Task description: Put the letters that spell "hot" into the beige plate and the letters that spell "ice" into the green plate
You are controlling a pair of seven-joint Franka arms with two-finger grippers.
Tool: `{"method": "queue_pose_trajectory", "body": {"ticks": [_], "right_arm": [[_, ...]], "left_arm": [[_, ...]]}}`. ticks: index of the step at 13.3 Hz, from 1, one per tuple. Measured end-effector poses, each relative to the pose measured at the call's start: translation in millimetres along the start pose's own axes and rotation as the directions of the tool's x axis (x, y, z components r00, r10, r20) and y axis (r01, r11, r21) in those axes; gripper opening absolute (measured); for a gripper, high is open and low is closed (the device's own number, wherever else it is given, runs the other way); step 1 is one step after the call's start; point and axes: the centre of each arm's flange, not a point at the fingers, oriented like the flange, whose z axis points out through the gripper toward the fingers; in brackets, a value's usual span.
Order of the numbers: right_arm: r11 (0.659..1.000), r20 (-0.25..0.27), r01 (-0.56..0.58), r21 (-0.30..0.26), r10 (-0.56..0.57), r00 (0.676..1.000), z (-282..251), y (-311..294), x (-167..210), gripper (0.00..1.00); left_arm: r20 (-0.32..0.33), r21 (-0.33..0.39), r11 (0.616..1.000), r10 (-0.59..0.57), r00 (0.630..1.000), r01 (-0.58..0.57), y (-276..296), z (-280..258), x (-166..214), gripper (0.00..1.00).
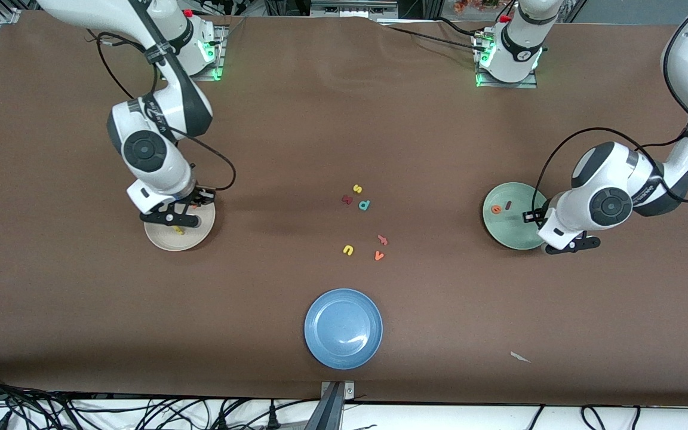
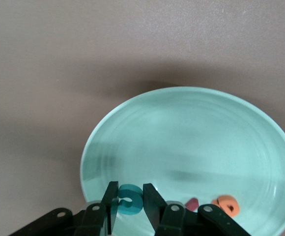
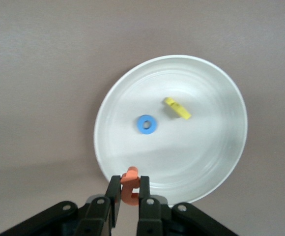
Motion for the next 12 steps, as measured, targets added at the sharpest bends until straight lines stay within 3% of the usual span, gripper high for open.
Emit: {"method": "queue_pose_trajectory", "body": {"ticks": [2,3,5,6,8,9,10,12], "right_arm": [[1.000,0.004,0.010,0.000,-0.010,1.000,1.9,6.7,1.6,0.21],[1.000,0.005,0.012,0.000,-0.012,1.000,2.1,6.6,1.4,0.29],[1.000,0.006,0.015,0.000,-0.015,1.000,2.3,6.7,1.3,0.46],[1.000,0.006,0.015,-0.001,-0.015,1.000,2.3,6.7,1.3,0.46],[1.000,0.007,0.009,-0.002,-0.009,1.000,2.8,10.3,2.6,0.60],[1.000,0.007,-0.002,-0.005,0.002,1.000,3.0,16.2,5.0,0.60],[1.000,0.010,-0.011,-0.010,0.011,1.000,1.2,24.7,9.1,0.65],[0.999,0.038,0.009,-0.033,-0.008,0.999,-13.5,40.1,19.0,0.86]], "left_arm": [[0.000,-0.002,1.000,0.009,1.000,-0.009,6.1,3.9,0.0,0.29],[-0.005,-0.003,1.000,0.011,1.000,-0.011,7.6,2.1,0.4,0.36],[-0.030,-0.011,1.000,0.004,1.000,-0.004,6.6,-11.6,6.7,0.56],[-0.046,-0.015,1.000,0.003,0.999,-0.004,7.1,-24.4,10.3,0.66],[-0.052,-0.006,1.000,0.004,0.999,-0.004,9.9,-60.7,12.8,0.87],[-0.044,-0.003,1.000,0.012,0.999,-0.012,10.3,-83.1,12.3,0.98],[-0.035,0.003,1.000,0.027,0.999,-0.027,8.4,-107.8,10.8,0.99],[-0.027,0.028,0.998,0.063,0.998,-0.062,-2.4,-157.9,3.9,0.99]]}}
